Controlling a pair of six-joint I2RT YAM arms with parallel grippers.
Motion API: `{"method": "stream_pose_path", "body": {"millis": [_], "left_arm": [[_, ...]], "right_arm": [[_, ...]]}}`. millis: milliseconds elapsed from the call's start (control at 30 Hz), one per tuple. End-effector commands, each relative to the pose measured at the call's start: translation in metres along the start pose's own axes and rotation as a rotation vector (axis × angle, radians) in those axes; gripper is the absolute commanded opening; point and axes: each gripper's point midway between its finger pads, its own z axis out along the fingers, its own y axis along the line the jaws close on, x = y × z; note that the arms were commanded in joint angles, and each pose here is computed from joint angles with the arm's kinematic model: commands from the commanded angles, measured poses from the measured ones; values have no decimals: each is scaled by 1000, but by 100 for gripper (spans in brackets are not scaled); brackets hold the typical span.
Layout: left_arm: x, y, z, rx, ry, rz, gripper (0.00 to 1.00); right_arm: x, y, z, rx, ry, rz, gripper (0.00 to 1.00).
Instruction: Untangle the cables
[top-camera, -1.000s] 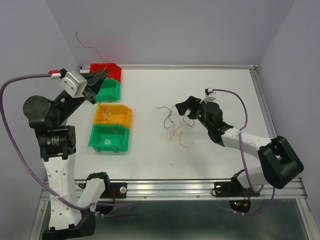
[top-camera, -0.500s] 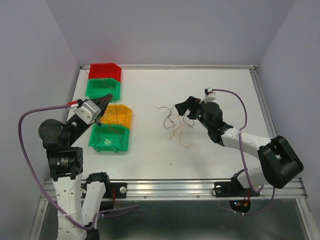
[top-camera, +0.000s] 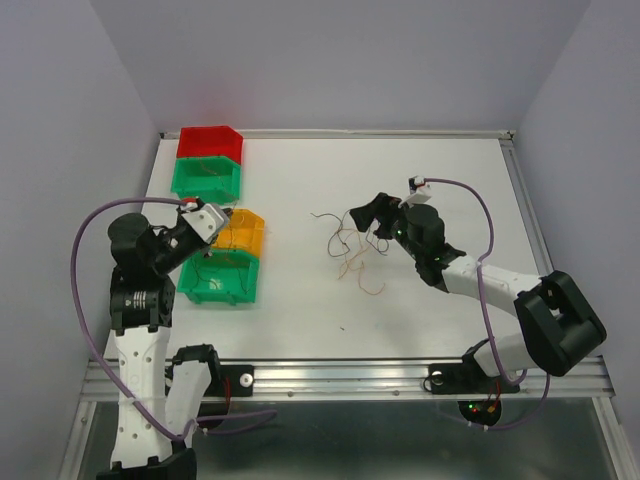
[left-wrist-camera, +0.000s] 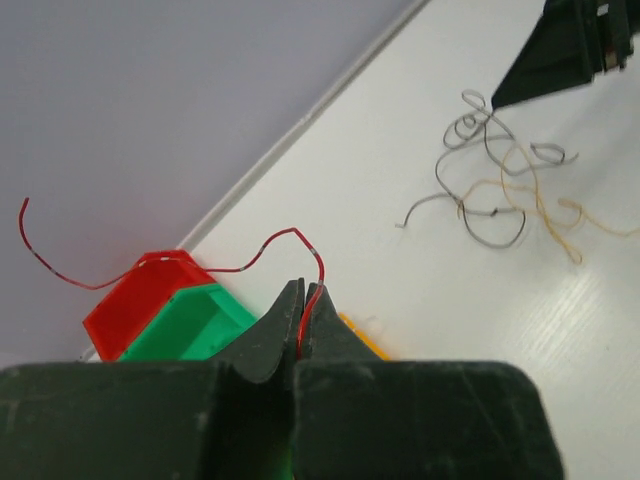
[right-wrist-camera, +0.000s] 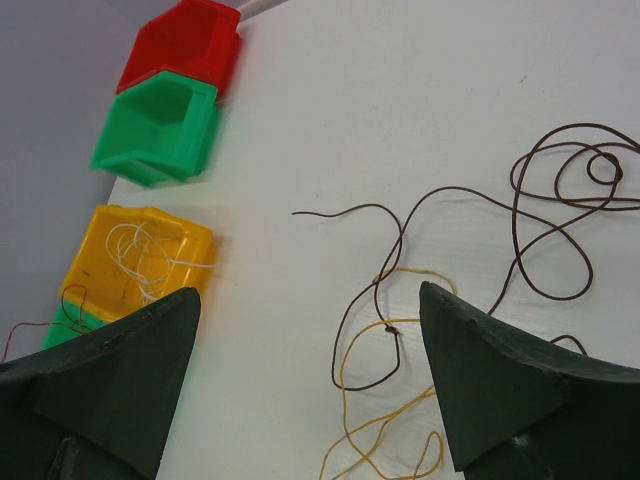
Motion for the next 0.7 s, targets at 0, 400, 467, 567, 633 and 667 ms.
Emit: {"method": "stream_pose_path", "body": {"millis": [0,400,467,567,633,667], "left_arm": [[40,-21,-12,89,148,122,0],[131,-16,-24,54,467,59,0],[139,-11,-21,22,495,6,0],[149,-7,-17,14,507,6,0],[155,-11,-16,27,502,14,0],[155,-10,-15,33,492,48,0]], "right_arm": [[-8,11,-1,-46,-32,2,95],[-4,10,1,-45,-19,9,95],[-5,11,1,-47,-21,11,95],[-6,12,-1,-52,-23,11,95],[-8,13,-1,-56,-25,13,95],[-7,14,-2,-59,-23,13,95]]}}
